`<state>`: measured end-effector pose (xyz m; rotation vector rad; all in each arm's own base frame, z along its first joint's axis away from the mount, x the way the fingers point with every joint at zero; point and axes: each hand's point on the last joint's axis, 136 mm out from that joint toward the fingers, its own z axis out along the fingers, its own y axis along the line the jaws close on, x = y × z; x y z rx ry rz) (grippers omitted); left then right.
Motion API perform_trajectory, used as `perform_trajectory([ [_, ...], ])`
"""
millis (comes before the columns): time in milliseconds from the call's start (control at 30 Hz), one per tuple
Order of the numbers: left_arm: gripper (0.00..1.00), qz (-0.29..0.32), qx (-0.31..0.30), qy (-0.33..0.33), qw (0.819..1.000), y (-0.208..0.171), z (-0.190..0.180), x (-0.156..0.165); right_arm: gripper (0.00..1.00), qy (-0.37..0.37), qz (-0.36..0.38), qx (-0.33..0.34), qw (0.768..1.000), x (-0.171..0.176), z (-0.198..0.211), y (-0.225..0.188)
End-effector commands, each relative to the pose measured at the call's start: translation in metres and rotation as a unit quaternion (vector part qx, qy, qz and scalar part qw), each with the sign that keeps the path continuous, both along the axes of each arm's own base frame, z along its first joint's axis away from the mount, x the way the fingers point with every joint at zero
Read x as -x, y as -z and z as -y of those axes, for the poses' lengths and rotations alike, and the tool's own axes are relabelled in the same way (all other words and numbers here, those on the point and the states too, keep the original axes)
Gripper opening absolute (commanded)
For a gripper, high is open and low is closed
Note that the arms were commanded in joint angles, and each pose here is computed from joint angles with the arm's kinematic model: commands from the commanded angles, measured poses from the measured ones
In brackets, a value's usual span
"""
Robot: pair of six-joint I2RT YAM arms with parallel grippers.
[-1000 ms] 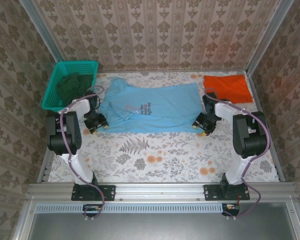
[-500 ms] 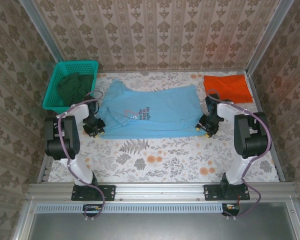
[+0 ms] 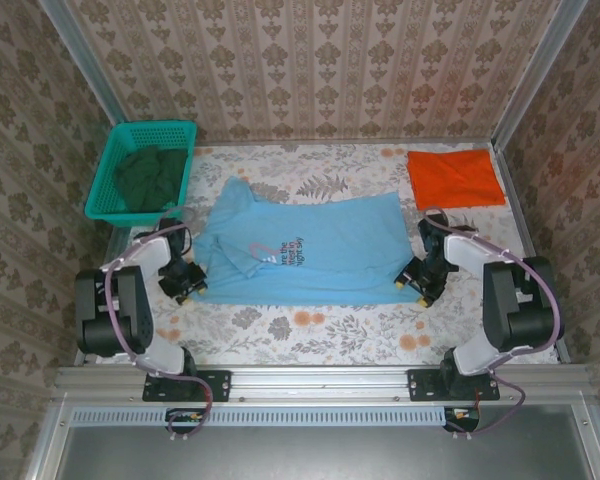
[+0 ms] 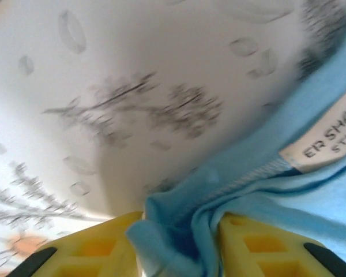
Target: Fold and stack the t-shirts
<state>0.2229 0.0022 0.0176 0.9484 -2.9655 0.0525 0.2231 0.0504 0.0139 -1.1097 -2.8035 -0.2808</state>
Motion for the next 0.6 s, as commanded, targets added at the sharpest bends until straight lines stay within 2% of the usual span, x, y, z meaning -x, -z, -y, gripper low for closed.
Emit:
perform_trajectory([
  [0, 0.46, -0.006, -0.031, -0.032, 0.999, -0.014, -0.02, 0.013, 0.66, 0.021, -0.043, 0.022, 0.999, 0.033, 0.011, 0.003],
  [133, 0.58, 0.037, -0.041, -0.036, 0.998, -0.049, -0.024, 0.0, 0.7, 0.026, 0.002, 0.02, 0.999, 0.02, 0.01, -0.022],
  [233, 0.58, 0.085, -0.045, -0.013, 0.995, -0.081, -0.016, -0.013, 0.71, 0.027, 0.061, 0.02, 0.998, 0.004, 0.011, -0.05],
  [367, 0.54, 0.124, -0.022, 0.063, 0.99, -0.103, 0.022, -0.029, 0.7, 0.029, 0.101, 0.04, 0.994, -0.006, 0.019, -0.073],
  [433, 0.46, 0.126, 0.005, 0.114, 0.985, -0.1, 0.052, -0.033, 0.59, 0.022, 0.119, 0.05, 0.991, -0.014, 0.022, -0.077],
  [567, 0.29, 0.11, 0.062, 0.164, 0.978, -0.075, 0.098, -0.029, 0.23, -0.001, 0.12, 0.035, 0.992, -0.035, 0.015, -0.071],
])
